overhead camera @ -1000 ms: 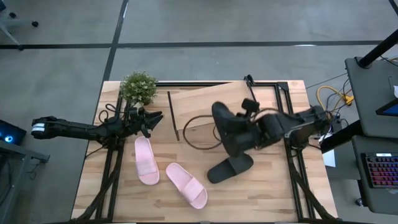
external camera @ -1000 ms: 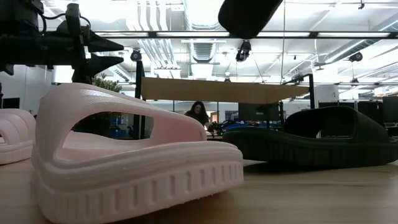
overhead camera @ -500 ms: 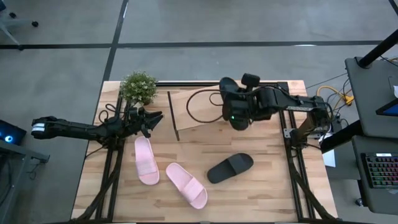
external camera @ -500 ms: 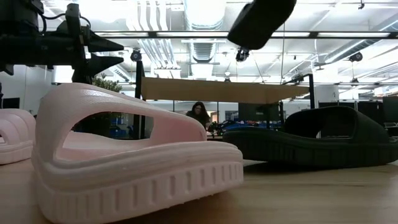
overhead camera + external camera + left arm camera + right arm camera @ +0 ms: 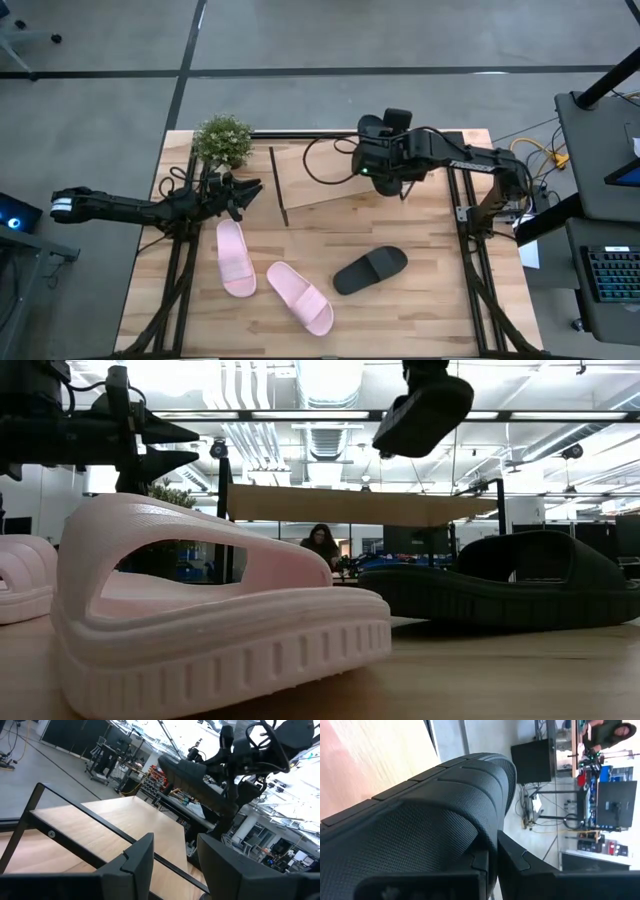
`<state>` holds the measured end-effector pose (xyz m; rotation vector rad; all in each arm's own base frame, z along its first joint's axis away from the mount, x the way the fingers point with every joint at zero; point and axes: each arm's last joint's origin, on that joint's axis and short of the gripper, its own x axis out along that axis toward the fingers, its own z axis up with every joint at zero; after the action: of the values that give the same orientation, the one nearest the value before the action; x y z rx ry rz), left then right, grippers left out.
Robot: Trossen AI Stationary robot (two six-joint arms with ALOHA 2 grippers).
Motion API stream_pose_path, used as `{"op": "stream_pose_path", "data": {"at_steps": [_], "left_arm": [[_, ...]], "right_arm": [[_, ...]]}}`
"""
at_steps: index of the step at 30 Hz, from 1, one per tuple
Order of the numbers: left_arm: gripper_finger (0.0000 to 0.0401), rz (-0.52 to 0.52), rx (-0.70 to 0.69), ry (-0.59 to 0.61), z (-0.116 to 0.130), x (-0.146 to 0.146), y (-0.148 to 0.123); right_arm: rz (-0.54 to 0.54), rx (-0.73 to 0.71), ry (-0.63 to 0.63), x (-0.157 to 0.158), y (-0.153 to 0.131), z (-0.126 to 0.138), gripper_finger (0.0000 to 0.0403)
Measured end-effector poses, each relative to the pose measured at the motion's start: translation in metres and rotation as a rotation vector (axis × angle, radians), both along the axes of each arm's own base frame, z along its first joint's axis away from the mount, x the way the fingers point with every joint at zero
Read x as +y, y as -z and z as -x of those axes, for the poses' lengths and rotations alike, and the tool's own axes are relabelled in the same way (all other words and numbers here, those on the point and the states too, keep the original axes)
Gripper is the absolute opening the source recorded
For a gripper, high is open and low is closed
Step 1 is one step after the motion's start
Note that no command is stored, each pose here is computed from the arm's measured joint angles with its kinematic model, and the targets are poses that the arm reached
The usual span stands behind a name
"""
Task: Pick and place slides into the shelf
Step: Put the right black slipper on the shelf
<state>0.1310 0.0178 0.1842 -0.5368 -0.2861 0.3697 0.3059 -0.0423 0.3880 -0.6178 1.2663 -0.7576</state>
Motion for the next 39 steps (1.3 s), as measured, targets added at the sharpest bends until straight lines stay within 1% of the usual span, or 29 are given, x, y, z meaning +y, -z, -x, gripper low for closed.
{"op": "stream_pose_path", "data": {"at_steps": [5,11,24,27,32,39], "left_arm": [[0.0136,0.000,0.001,0.000,0.000,0.000,0.000],[0.0136,0.000,0.000,0.000,0.000,0.000,0.000],[0.0136,0.000,0.002,0.000,0.000,0.000,0.000],[0.0136,0.000,0.002,0.000,0.000,0.000,0.000],[0.0136,0.000,0.001,0.000,0.000,0.000,0.000],[0.0136,0.000,0.004,0.000,0.000,0.000,0.001]], "right_arm": [[0.011,0.020,-0.028,-0.005,0.007,-0.005,0.0008],[-0.002,0.053,-0.020,-0.013,0.013,0.001,0.0008],[0.002,-0.002,-0.027,-0.016,0.006,0.012,0.0008],[0.013,0.004,-0.047,-0.018,0.006,0.011,0.0008],[0.033,0.025,-0.073,-0.026,0.012,0.001,0.0008],[0.031,0.026,-0.028,-0.042,0.023,-0.003,0.0008]]}}
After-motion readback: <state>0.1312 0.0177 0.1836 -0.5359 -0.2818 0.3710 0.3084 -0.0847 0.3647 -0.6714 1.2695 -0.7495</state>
